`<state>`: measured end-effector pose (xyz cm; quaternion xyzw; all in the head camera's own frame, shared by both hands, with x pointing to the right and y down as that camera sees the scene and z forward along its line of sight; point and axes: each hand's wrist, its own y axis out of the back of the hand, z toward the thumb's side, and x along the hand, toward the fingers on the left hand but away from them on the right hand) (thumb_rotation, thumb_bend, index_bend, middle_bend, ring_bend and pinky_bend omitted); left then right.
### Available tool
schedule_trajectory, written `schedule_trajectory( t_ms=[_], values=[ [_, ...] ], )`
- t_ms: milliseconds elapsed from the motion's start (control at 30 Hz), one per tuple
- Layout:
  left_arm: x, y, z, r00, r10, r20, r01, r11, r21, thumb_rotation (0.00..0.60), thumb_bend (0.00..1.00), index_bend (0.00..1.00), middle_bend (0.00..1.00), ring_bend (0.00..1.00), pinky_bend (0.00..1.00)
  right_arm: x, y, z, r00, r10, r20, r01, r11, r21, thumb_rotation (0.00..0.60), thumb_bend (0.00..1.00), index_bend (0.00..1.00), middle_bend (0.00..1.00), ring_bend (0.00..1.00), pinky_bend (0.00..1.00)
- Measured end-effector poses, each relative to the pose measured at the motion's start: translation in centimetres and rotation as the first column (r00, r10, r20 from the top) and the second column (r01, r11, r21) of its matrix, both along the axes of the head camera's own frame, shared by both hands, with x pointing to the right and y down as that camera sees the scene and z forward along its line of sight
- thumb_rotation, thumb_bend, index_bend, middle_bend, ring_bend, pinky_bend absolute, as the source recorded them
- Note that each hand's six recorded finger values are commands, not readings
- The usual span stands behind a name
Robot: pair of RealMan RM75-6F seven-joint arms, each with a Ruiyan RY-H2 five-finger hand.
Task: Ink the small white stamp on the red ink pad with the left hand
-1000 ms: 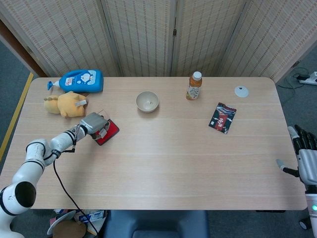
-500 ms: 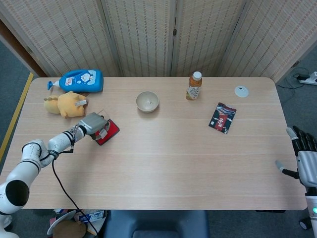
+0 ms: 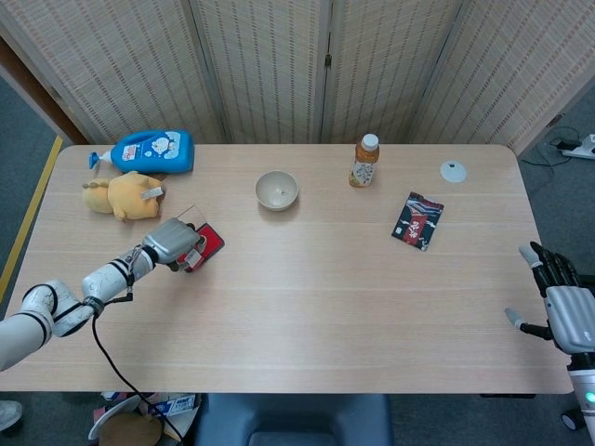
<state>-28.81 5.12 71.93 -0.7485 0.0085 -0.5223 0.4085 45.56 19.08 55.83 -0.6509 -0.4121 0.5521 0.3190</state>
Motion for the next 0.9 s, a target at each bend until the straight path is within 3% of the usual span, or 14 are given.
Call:
schedule_trajectory(
  t_ms=[367, 700, 900],
  values=[
    [0.6, 2.7, -1.3, 0.999, -0.027, 0.036, 0.025, 0.998, 0.05, 0.6, 0.33, 0.56, 0.49, 0.28, 0.42, -0.8, 1.1, -1.4, 0.998, -0.048, 0.045, 0.047, 0.999, 0.02, 0.6, 0.21, 0.0, 0.0, 0.0, 0.0],
    [2.4, 5.1, 0.5, 0.998, -0.05, 0.046, 0.047, 0.998, 0.047, 0.6, 0.33, 0.56, 0.49, 0.28, 0.42, -0.6, 1.6, -2.5, 0.995, -0.059, 0.082, 0.056, 0.998, 0.035, 0.6, 0.21, 0.0, 0.0, 0.0, 0.0],
    [2.8, 5.3, 1.3, 0.997, -0.054, 0.048, 0.052, 0.998, 0.042, 0.6, 0.33, 0.56, 0.49, 0.28, 0.42, -0.4, 1.8, -2.9, 0.995, -0.058, 0.085, 0.054, 0.998, 0.043, 0.6, 0.21, 0.0, 0.0, 0.0, 0.0]
  ],
)
